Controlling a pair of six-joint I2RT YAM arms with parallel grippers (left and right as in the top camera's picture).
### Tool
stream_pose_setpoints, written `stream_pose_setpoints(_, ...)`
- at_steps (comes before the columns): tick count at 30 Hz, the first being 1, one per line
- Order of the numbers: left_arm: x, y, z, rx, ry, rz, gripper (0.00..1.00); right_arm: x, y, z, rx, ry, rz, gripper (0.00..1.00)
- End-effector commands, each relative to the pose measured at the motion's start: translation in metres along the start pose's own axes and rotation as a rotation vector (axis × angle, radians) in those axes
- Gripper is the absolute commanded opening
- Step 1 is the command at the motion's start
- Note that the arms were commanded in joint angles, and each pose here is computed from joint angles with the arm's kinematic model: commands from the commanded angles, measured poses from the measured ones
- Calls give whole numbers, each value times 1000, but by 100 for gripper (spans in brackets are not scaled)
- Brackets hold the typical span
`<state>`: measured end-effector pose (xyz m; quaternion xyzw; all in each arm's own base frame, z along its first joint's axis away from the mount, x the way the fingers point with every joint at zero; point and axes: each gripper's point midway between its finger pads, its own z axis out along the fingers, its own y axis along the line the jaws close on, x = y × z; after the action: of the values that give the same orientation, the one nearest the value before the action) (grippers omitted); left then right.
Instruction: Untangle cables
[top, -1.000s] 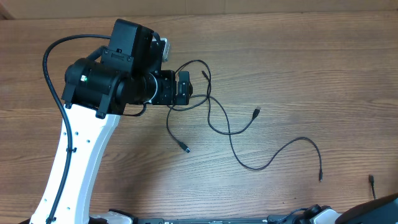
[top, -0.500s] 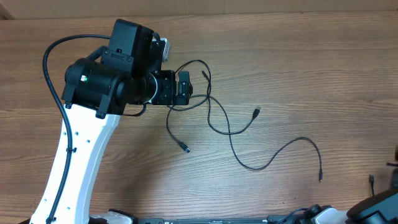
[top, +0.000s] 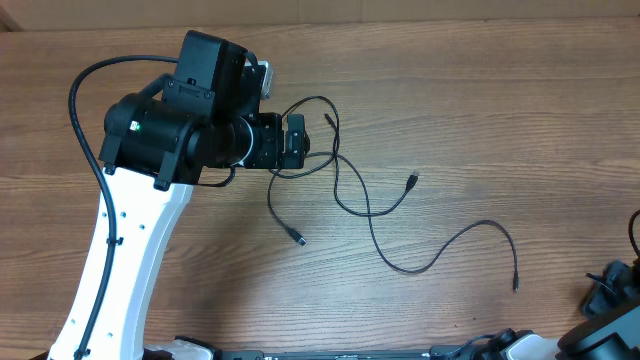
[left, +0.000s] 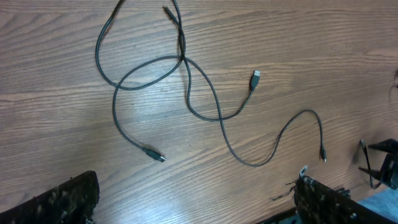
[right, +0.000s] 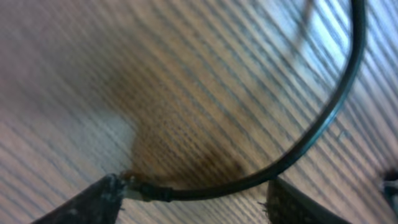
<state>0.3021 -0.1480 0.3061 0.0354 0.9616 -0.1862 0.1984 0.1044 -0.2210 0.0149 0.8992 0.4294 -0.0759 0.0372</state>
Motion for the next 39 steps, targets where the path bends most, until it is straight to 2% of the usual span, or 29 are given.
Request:
stream_pose_setpoints(1,-2,2,0,-8,-2,10,100,-7,-3,2,17,-46,20,50)
stream_pose_setpoints(3,-2,2,0,-8,-2,10,100,-8,0,2,4,-50,23,31)
stream_pose_setpoints(5,-2,2,0,-8,-2,10,99,-6,11,2,-43,-36,28,7)
stream_pose_setpoints(6,-2,2,0,-7,-3,10,100,-4,18,2,-77,-16,20,4)
stream_pose_setpoints(9,-2,2,0,-8,-2,10,99,22,67,-10,-312,140,-108,4)
stream_pose_setpoints(12,-2,2,0,-8,-2,10,100,51,137,-57,-734,266,-371,4)
stream_pose_setpoints(15,-2,2,0,-8,-2,10,100,57,184,-110,-1064,195,-561,4)
stream_pose_setpoints(17,-2,2,0,-8,-2,10,100,52,197,-127,-1144,140,-587,4)
stream_pose_setpoints(19,-2,2,0,-8,-2,10,100,52,198,-131,-1149,148,-578,4)
stream_pose_setpoints(20,-2,2,0,-7,-3,10,100,55,195,-129,-1135,172,-579,9)
stream_pose_setpoints(21,-2,2,0,-8,-2,10,100,57,191,-124,-1109,194,-568,28)
stream_pose_setpoints(22,-1,2,1,-7,-2,11,99,60,182,-112,-1032,250,-502,84)
stream_pose_setpoints(23,-2,2,0,-8,-2,10,100,61,177,-105,-987,279,-452,100)
stream_pose_setpoints(28,-2,2,0,-8,-2,10,100,59,146,-73,-746,356,-208,100)
stream_pose_setpoints(33,-2,2,0,-7,-3,10,100,53,136,-79,-716,317,-184,100)
stream_pose_setpoints(36,-2,2,0,-8,-2,10,100,43,118,-83,-654,250,-157,100)
stream_pose_setpoints(39,-2,2,0,-8,-2,10,100,17,88,-86,-541,89,-111,100)
